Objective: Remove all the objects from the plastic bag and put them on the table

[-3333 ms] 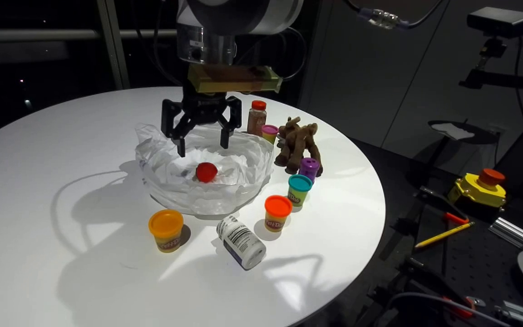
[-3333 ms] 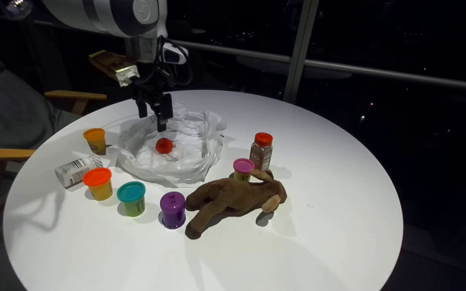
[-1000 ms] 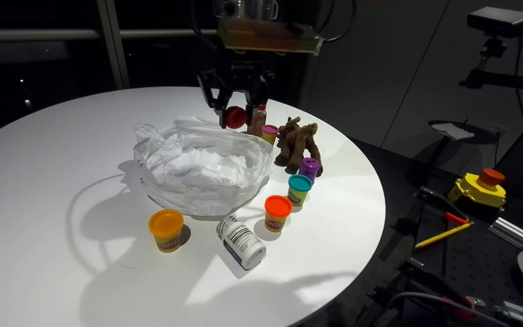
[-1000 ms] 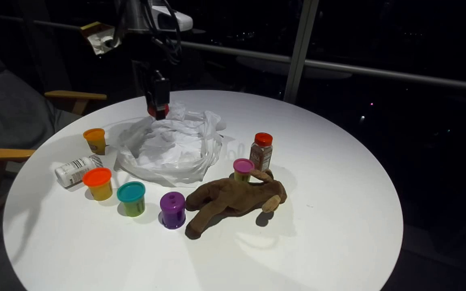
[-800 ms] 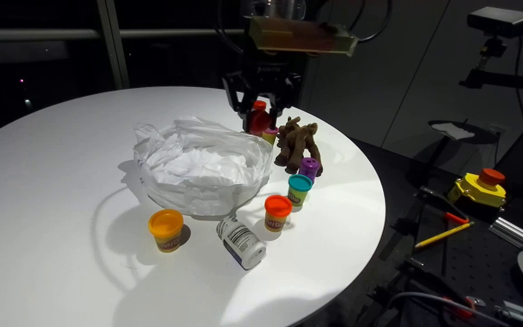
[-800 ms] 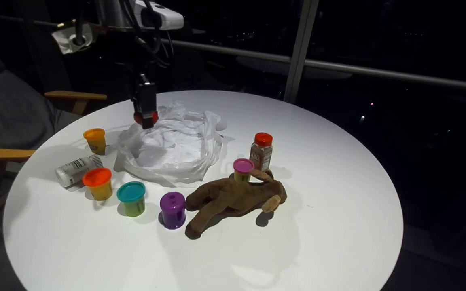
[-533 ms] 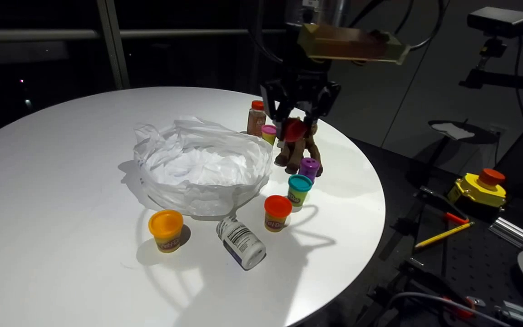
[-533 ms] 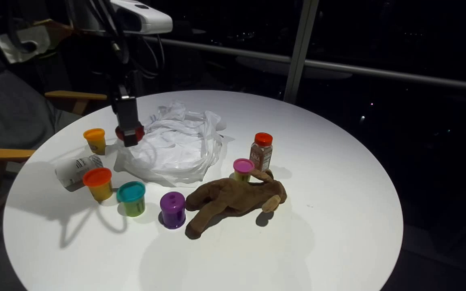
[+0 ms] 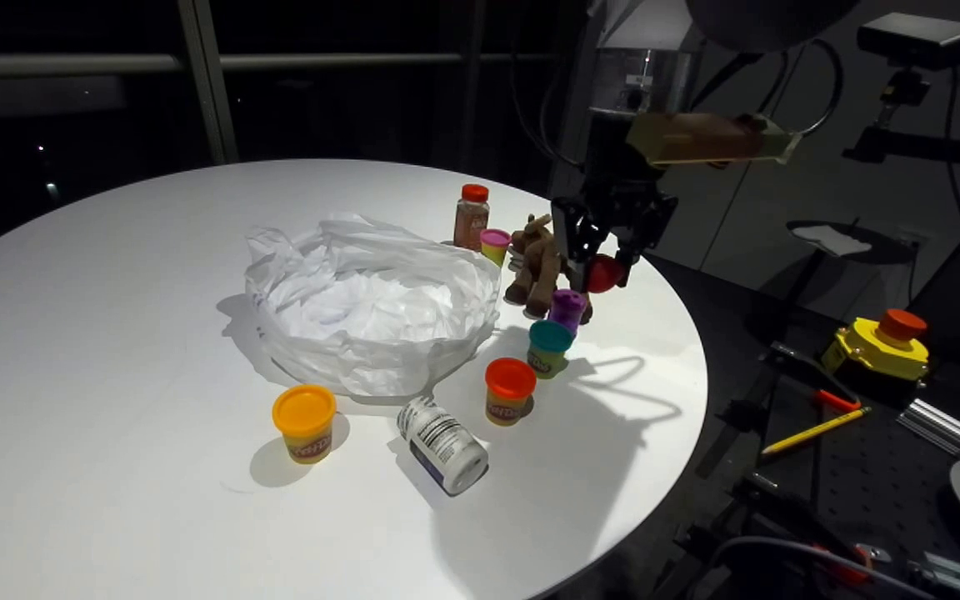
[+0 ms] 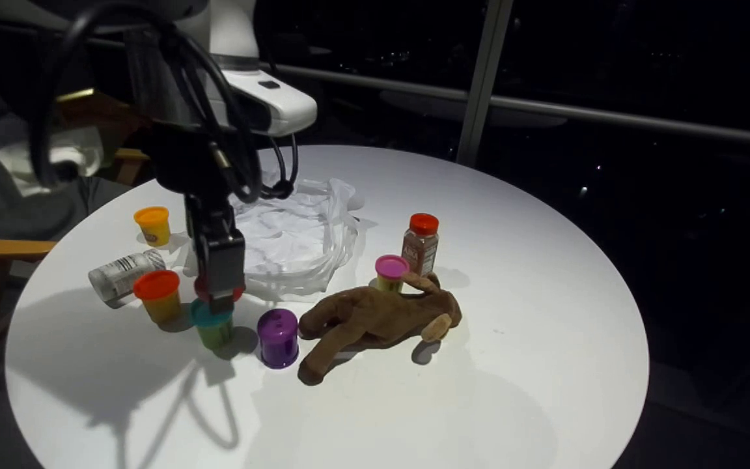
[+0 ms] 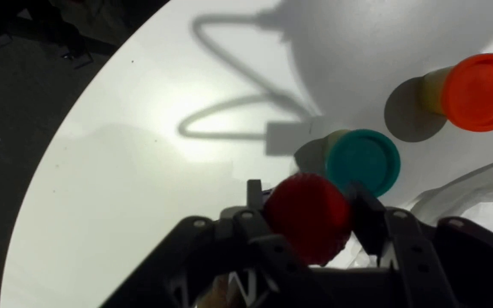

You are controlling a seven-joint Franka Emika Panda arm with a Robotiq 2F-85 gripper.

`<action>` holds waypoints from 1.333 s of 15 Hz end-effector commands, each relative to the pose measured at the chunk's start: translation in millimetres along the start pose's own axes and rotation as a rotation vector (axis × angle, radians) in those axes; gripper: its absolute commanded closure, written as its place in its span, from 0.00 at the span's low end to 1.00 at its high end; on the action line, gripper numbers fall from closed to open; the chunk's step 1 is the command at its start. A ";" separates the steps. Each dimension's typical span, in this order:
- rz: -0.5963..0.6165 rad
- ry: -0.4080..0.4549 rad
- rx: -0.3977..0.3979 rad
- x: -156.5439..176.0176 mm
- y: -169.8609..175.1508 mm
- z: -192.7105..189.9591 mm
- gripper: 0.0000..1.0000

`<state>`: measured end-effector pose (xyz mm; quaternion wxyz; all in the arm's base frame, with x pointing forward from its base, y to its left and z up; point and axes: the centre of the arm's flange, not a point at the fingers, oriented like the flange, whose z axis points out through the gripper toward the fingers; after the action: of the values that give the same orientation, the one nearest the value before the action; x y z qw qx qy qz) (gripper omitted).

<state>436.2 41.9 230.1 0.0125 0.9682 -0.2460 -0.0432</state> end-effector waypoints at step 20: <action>-0.109 0.174 -0.163 61.2 48.6 99.1 0.24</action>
<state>448.7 -33.4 136.2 0.0963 0.9770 -0.1901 -0.0011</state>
